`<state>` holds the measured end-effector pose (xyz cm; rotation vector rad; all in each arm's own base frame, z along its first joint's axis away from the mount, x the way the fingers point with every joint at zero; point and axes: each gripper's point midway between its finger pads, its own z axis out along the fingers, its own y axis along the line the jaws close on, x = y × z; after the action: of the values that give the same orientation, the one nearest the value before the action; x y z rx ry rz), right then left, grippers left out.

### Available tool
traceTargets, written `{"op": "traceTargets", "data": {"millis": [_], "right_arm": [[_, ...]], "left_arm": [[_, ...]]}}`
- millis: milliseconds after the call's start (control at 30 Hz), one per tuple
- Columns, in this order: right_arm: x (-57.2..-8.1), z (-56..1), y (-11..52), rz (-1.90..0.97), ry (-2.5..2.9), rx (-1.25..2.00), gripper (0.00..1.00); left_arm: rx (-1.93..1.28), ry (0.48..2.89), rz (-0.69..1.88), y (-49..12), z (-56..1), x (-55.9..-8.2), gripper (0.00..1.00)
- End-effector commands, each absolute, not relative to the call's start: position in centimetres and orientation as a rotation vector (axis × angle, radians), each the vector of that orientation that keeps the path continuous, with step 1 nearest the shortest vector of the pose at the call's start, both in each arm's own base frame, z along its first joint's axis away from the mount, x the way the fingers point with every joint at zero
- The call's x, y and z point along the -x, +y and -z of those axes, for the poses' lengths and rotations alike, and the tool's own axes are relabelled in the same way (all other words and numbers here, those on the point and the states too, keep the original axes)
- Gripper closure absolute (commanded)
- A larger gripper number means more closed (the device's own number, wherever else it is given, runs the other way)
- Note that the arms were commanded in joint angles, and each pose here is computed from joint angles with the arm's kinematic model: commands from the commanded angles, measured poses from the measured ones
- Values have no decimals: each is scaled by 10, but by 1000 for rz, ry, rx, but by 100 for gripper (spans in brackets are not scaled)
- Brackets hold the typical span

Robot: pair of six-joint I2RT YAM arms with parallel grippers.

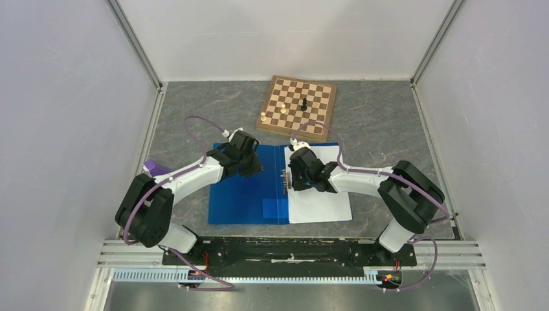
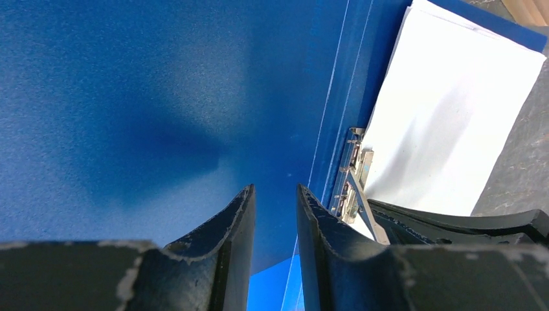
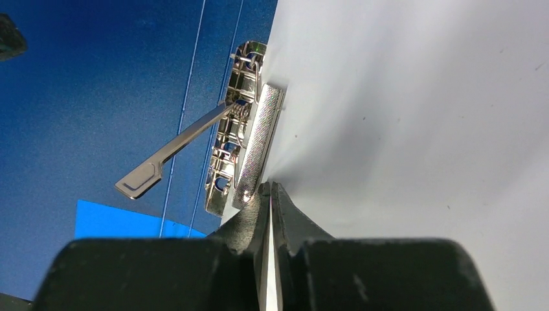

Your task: Put the files into the folder

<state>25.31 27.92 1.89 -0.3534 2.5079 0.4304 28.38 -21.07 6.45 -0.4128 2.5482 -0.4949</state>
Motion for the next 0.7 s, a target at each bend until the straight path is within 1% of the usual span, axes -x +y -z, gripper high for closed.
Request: {"op": "traceTargets", "data": {"millis": [0,133,333,433,533,667], "right_arm": [[-254,-24,286,-471,2477,343,95],[-255,-26,289,-481,2474,346,95],[-266,-49,296,-492,2427,344,94],[-272,-60,299,-485,2408,350,92],[-276,-72,299,-472,2388,353,87],[-276,-92,303,-429,2354,401,76]], "left_arm": [[436,2489,600,-227,-83,-300,64],[409,2499,625,-232,-83,-300,64],[334,2495,667,-238,-97,-297,64],[310,2461,609,-226,-109,-299,59],[297,2423,533,-210,-122,-297,56],[313,2391,434,-182,-132,-290,54]]}}
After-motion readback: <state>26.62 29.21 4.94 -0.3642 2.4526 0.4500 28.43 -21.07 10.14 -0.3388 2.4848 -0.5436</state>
